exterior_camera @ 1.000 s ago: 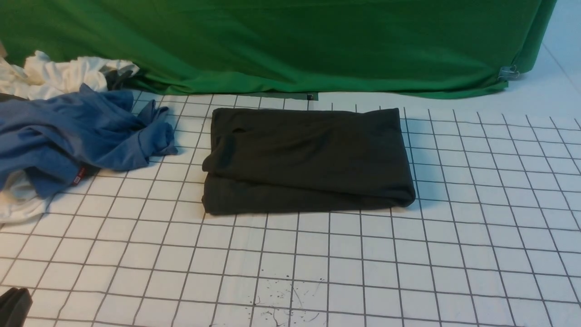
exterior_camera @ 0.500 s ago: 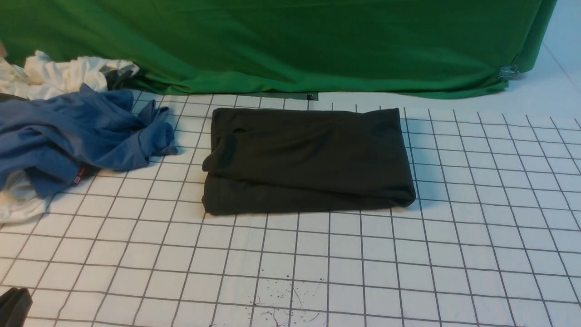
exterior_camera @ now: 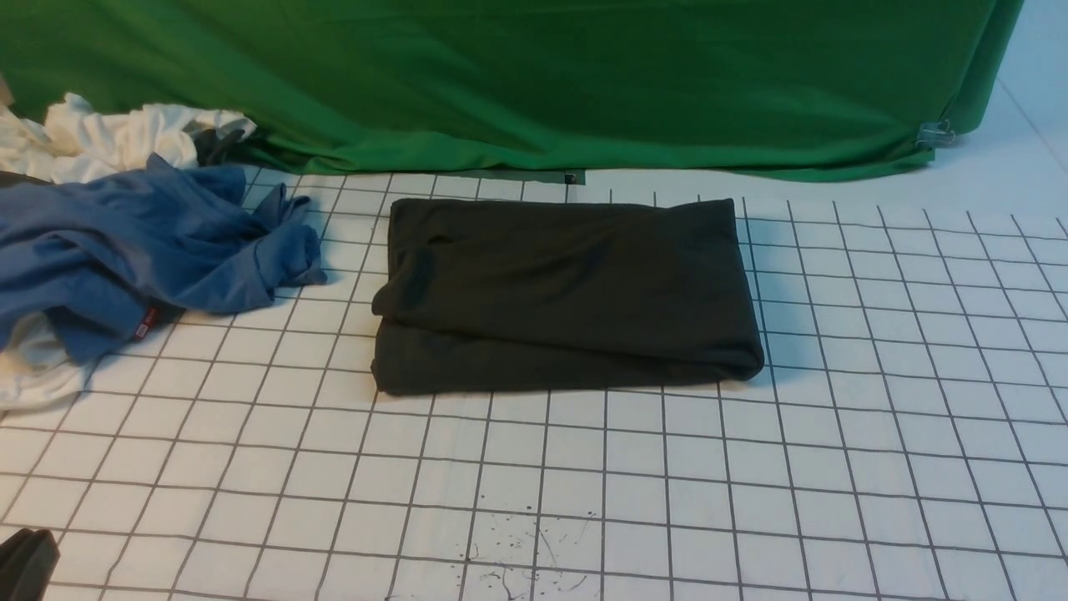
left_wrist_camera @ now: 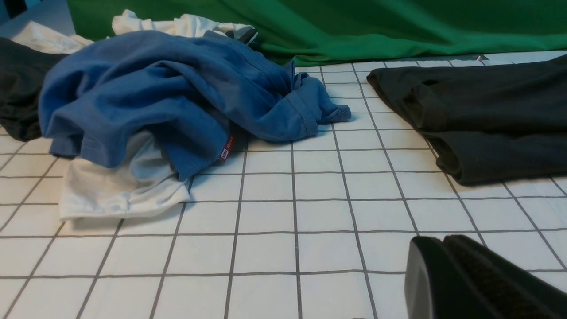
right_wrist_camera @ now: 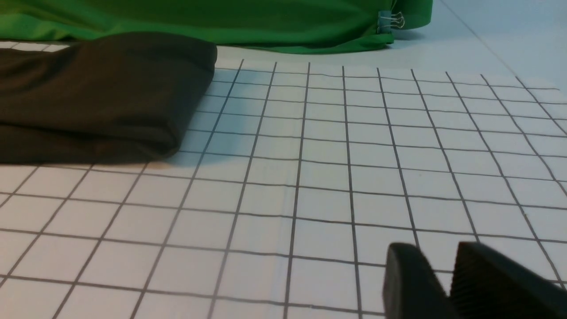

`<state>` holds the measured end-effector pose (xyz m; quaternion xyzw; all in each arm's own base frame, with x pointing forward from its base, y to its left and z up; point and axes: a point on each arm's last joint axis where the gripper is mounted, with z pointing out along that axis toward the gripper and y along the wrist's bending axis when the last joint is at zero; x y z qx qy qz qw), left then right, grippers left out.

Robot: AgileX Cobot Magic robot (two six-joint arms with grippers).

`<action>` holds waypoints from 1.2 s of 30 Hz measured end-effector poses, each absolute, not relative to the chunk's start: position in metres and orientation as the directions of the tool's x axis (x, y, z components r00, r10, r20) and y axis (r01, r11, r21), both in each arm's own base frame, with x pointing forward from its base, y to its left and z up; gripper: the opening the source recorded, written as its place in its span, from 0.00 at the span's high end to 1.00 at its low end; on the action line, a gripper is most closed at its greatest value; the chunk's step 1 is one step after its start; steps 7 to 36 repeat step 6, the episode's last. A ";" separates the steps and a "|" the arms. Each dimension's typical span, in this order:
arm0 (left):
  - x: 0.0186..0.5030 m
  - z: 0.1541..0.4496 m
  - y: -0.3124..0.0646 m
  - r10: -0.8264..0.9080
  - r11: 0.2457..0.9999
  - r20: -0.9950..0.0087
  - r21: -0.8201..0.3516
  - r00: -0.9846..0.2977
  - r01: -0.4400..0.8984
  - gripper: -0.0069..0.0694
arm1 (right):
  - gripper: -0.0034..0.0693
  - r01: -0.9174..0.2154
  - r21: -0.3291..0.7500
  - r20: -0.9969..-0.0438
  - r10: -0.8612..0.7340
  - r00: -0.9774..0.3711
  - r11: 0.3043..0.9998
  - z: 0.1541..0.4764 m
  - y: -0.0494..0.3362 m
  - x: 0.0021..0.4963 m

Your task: Fold a long-sleeved shirt over a white checkered tablecloth.

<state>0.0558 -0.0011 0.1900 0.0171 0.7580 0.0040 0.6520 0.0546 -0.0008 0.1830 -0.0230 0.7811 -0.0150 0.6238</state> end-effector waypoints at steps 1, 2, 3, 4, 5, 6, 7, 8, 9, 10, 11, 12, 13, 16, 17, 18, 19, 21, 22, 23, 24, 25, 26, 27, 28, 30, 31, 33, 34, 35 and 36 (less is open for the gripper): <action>0.056 0.190 -0.001 0.031 0.999 -0.988 0.028 -0.149 0.021 0.95 | 0.67 -0.017 -0.052 -0.974 -0.055 -0.221 0.998 0.183 -0.001 0.055; 0.056 0.190 -0.001 0.031 0.999 -0.988 0.028 -0.149 0.021 0.95 | 0.66 -0.017 -0.052 -0.974 -0.055 -0.221 0.998 0.183 -0.001 0.055; 0.056 0.190 -0.001 0.031 0.999 -0.988 0.028 -0.149 0.021 0.95 | 0.65 -0.017 -0.052 -0.974 -0.055 -0.221 0.998 0.183 -0.001 0.055; 0.056 0.190 -0.001 0.031 0.999 -0.988 0.028 -0.149 0.021 0.95 | 0.65 -0.017 -0.052 -0.974 -0.055 -0.221 0.998 0.183 -0.001 0.055; 0.056 0.190 -0.001 0.031 0.999 -0.988 0.028 -0.149 0.021 0.95 | 0.64 -0.017 -0.052 -0.974 -0.055 -0.221 0.998 0.183 -0.001 0.055; 0.056 0.190 -0.001 0.031 0.999 -0.988 0.028 -0.149 0.021 0.95 | 0.64 -0.017 -0.052 -0.974 -0.055 -0.221 0.998 0.183 -0.001 0.055; 0.056 0.190 -0.001 0.031 0.999 -0.988 0.028 -0.149 0.021 0.95 | 0.64 -0.017 -0.052 -0.974 -0.055 -0.221 0.998 0.183 -0.001 0.055; 0.056 0.190 -0.001 0.031 0.999 -0.988 0.028 -0.149 0.021 0.95 | 0.64 -0.017 -0.052 -0.974 -0.055 -0.221 0.998 0.183 -0.001 0.055; 0.056 0.190 -0.001 0.031 0.999 -0.988 0.028 -0.149 0.021 0.95 | 0.64 -0.017 -0.052 -0.974 -0.055 -0.221 0.998 0.183 -0.001 0.055; 0.056 0.190 -0.001 0.031 0.999 -0.988 0.028 -0.149 0.021 0.95 | 0.64 -0.017 -0.052 -0.974 -0.055 -0.221 0.998 0.183 -0.001 0.055; 0.056 0.190 -0.001 0.031 0.999 -0.988 0.028 -0.149 0.021 0.95 | 0.64 -0.017 -0.052 -0.974 -0.055 -0.221 0.998 0.183 -0.001 0.055; 0.056 0.190 -0.001 0.031 0.999 -0.988 0.028 -0.149 0.021 0.95 | 0.64 -0.017 -0.052 -0.974 -0.055 -0.221 0.998 0.183 -0.001 0.055; 0.056 0.190 -0.001 0.031 0.999 -0.988 0.028 -0.149 0.021 0.95 | 0.64 -0.017 -0.052 -0.974 -0.055 -0.221 0.998 0.183 -0.001 0.055; 0.056 0.190 -0.001 0.031 0.999 -0.988 0.028 -0.149 0.021 0.95 | 0.64 -0.017 -0.052 -0.974 -0.055 -0.221 0.998 0.183 -0.001 0.055; 0.056 0.190 -0.001 0.031 0.999 -0.988 0.028 -0.149 0.021 0.95 | 0.64 -0.017 -0.052 -0.974 -0.055 -0.221 0.998 0.183 -0.001 0.055; 0.056 0.190 -0.001 0.031 0.999 -0.988 0.028 -0.149 0.021 0.95 | 0.64 -0.017 -0.052 -0.974 -0.055 -0.221 0.998 0.183 -0.001 0.055; 0.056 0.190 -0.001 0.031 0.999 -0.988 0.028 -0.149 0.021 0.95 | 0.64 -0.017 -0.052 -0.974 -0.055 -0.221 0.998 0.183 -0.001 0.055; 0.056 0.190 -0.001 0.031 0.999 -0.988 0.028 -0.149 0.021 0.95 | 0.64 -0.017 -0.052 -0.974 -0.055 -0.221 0.998 0.183 -0.001 0.055; 0.056 0.190 -0.001 0.031 0.999 -0.988 0.028 -0.149 0.021 0.95 | 0.64 -0.017 -0.052 -0.974 -0.055 -0.221 0.998 0.183 -0.001 0.055; 0.056 0.190 -0.001 0.031 0.999 -0.988 0.028 -0.149 0.021 0.95 | 0.64 -0.017 -0.052 -0.974 -0.055 -0.221 0.998 0.183 -0.001 0.055; 0.056 0.190 -0.001 0.031 0.999 -0.988 0.028 -0.149 0.021 0.95 | 0.64 -0.017 -0.052 -0.974 -0.055 -0.221 0.998 0.183 -0.001 0.055; 0.056 0.190 -0.001 0.031 0.999 -0.988 0.028 -0.149 0.021 0.95 | 0.64 -0.017 -0.052 -0.974 -0.055 -0.221 0.998 0.183 -0.001 0.055; 0.056 0.190 -0.001 0.031 0.999 -0.988 0.028 -0.149 0.021 0.95 | 0.64 -0.017 -0.052 -0.974 -0.055 -0.221 0.998 0.183 -0.001 0.055; 0.056 0.190 -0.001 0.031 0.999 -0.988 0.028 -0.149 0.021 0.95 | 0.64 -0.017 -0.052 -0.974 -0.055 -0.221 0.998 0.183 -0.001 0.055; 0.056 0.190 -0.001 0.031 0.999 -0.988 0.028 -0.149 0.021 0.95 | 0.64 -0.017 -0.052 -0.974 -0.055 -0.221 0.998 0.183 -0.001 0.055; 0.056 0.190 -0.001 0.031 0.999 -0.988 0.028 -0.149 0.021 0.95 | 0.64 -0.017 -0.052 -0.974 -0.055 -0.221 0.998 0.183 -0.001 0.055; 0.056 0.190 -0.001 0.031 0.999 -0.988 0.028 -0.149 0.021 0.95 | 0.64 -0.017 -0.052 -0.974 -0.055 -0.221 0.998 0.183 -0.001 0.055; 0.056 0.190 -0.001 0.031 0.999 -0.988 0.028 -0.149 0.021 0.95 | 0.64 -0.017 -0.052 -0.974 -0.055 -0.221 0.998 0.183 -0.001 0.055; 0.056 0.190 -0.001 0.031 0.999 -0.988 0.028 -0.149 0.021 0.95 | 0.64 -0.017 -0.052 -0.974 -0.055 -0.221 0.998 0.183 -0.001 0.055; 0.056 0.190 -0.001 0.031 0.999 -0.988 0.028 -0.149 0.021 0.95 | 0.64 -0.017 -0.052 -0.974 -0.055 -0.221 0.998 0.183 -0.001 0.055; 0.056 0.190 -0.001 0.031 0.999 -0.988 0.028 -0.149 0.021 0.95 | 0.64 -0.017 -0.052 -0.974 -0.055 -0.221 0.998 0.183 -0.001 0.055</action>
